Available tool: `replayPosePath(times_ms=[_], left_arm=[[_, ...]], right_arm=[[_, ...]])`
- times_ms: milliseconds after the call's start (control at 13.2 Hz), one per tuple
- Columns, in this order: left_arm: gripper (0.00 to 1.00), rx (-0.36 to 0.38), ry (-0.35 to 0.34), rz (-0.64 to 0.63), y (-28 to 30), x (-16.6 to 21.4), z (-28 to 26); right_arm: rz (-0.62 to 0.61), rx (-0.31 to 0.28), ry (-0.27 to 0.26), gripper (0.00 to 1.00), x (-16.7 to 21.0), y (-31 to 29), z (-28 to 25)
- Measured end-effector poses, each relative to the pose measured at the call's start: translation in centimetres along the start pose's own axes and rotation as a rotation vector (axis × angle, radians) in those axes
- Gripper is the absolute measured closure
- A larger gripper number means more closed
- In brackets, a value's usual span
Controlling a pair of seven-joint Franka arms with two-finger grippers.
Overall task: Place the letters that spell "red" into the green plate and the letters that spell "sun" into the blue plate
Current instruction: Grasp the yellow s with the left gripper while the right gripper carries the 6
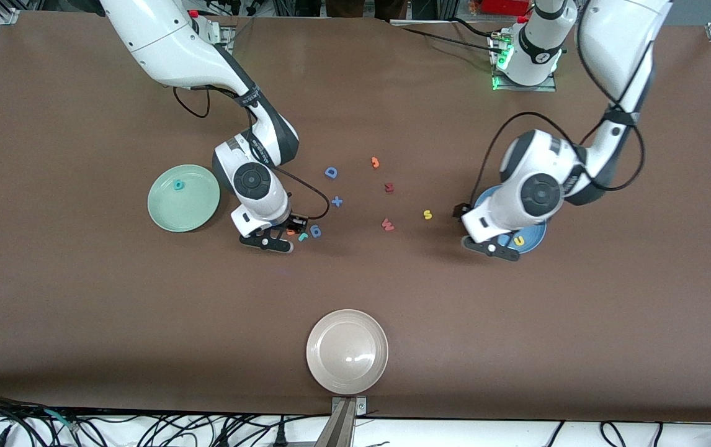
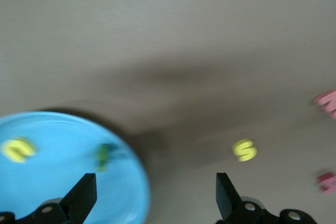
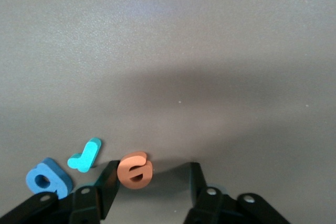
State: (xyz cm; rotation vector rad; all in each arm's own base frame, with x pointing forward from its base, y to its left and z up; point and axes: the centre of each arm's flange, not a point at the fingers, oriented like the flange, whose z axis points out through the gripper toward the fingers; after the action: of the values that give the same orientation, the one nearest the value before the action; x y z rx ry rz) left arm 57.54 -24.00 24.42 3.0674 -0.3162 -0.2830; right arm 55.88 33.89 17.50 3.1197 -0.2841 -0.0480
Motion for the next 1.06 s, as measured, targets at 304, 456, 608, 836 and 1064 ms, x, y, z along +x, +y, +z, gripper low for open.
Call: replayPosePath(times_ms=[304, 456, 608, 836, 1064], left_arm=[[0.00, -0.008, 0.011, -0.086, 5.1, -0.3, 3.8], [0.00, -0.023, 0.041, -0.105, 5.7, 0.0, 4.8], [0.00, -0.040, 0.071, -0.120, 6.2, 0.0, 6.0], [0.00, -0.041, 0.059, -0.143, 6.9, -1.0, 8.2], [0.11, -0.036, 0.046, -0.167, 7.1, -1.5, 8.9]], right_arm=[[0.000, 0.003, 0.004, 0.58, 0.1, -0.1, -0.2], [0.000, 0.005, 0.006, 0.72, 0.2, -0.2, -0.3], [0.000, 0.005, 0.006, 0.72, 0.2, -0.2, -0.3], [0.003, 0.003, 0.007, 0.72, 0.4, 0.0, -0.4], [0.032, -0.032, -0.013, 0.72, 1.8, 1.5, -1.6]])
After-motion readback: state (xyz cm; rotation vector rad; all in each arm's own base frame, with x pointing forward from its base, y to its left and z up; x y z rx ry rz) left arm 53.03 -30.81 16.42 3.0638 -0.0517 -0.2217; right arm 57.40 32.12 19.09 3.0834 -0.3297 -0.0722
